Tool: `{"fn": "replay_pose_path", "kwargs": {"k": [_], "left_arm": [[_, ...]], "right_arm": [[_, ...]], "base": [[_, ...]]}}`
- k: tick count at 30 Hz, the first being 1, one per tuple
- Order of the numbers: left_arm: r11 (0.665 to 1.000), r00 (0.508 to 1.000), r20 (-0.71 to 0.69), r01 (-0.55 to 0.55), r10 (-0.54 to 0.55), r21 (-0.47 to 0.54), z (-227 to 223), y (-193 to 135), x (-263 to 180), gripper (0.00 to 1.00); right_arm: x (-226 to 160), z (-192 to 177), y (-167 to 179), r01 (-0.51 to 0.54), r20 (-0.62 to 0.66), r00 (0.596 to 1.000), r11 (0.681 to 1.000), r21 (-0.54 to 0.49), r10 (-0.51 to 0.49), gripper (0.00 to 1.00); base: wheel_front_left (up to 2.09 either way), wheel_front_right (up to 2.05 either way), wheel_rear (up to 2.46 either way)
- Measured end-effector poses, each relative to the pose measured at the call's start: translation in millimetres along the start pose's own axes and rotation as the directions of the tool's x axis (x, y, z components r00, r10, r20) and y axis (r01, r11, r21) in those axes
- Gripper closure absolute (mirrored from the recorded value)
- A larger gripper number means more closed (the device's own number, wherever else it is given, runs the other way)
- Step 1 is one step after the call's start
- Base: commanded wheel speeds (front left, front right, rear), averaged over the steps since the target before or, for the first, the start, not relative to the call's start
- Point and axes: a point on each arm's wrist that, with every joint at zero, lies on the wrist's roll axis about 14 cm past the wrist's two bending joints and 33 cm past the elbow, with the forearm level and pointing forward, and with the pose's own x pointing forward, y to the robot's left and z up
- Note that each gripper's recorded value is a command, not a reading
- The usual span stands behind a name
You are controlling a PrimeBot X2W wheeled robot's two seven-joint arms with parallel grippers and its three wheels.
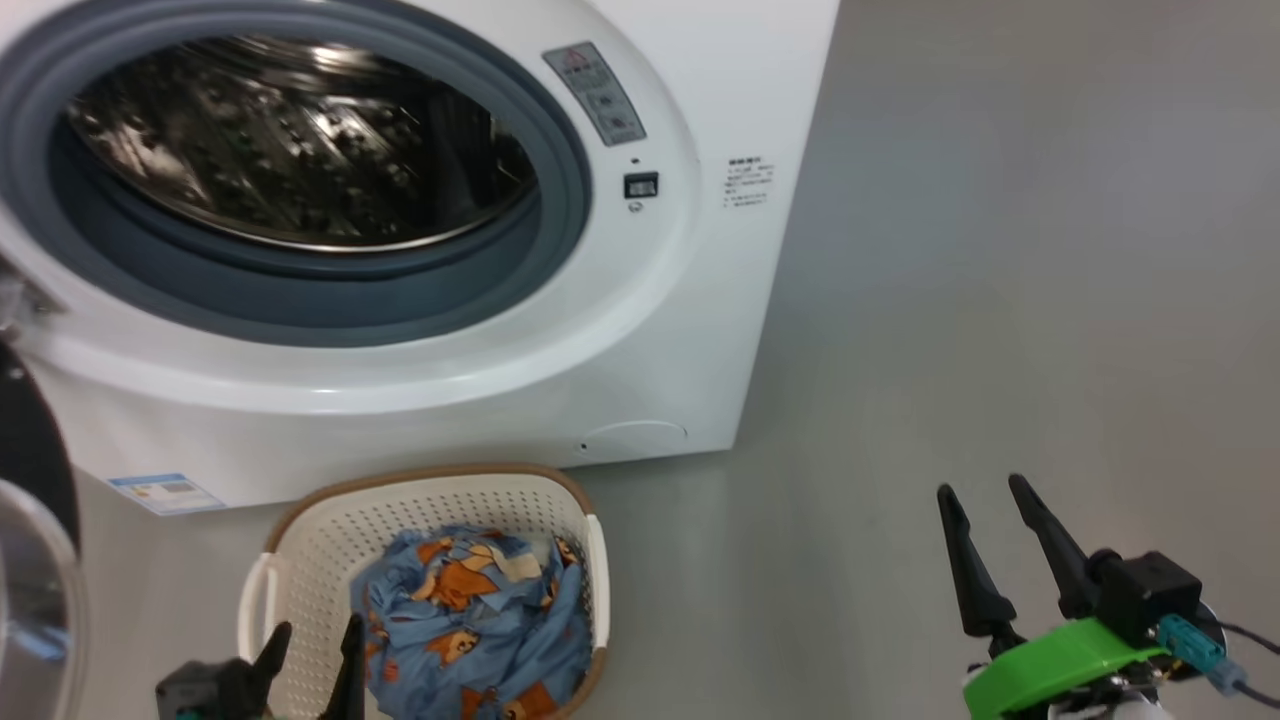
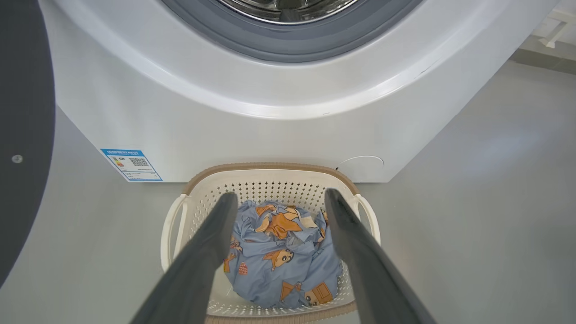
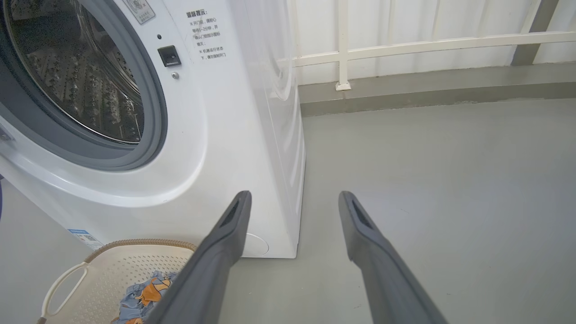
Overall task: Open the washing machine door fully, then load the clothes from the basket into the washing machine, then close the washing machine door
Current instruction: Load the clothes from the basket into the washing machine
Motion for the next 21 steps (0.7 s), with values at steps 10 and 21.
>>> {"fn": "replay_pose_path", "kwargs": {"k": [10,21], "left_arm": [[0.995,0.963,-0.251,0.097,-0.099,-0.019,-46.4,-23.6,50.0,0.00],[0.994,0.890,-0.445,0.112,-0.104,-0.008,-94.7,-24.5,103.6,0.00]], "right_arm": [[23.0,3.5,-9.0,0.026,0.019,0.999,1.000,-0.003,-0.026,0.00],[39.1,-4.5,-28.1,0.068,0.006,0.998,0.997,-0.024,-0.068,0.00]], "base": [[0.00,0.00,0.00],[0.00,0.00,0.00]]}}
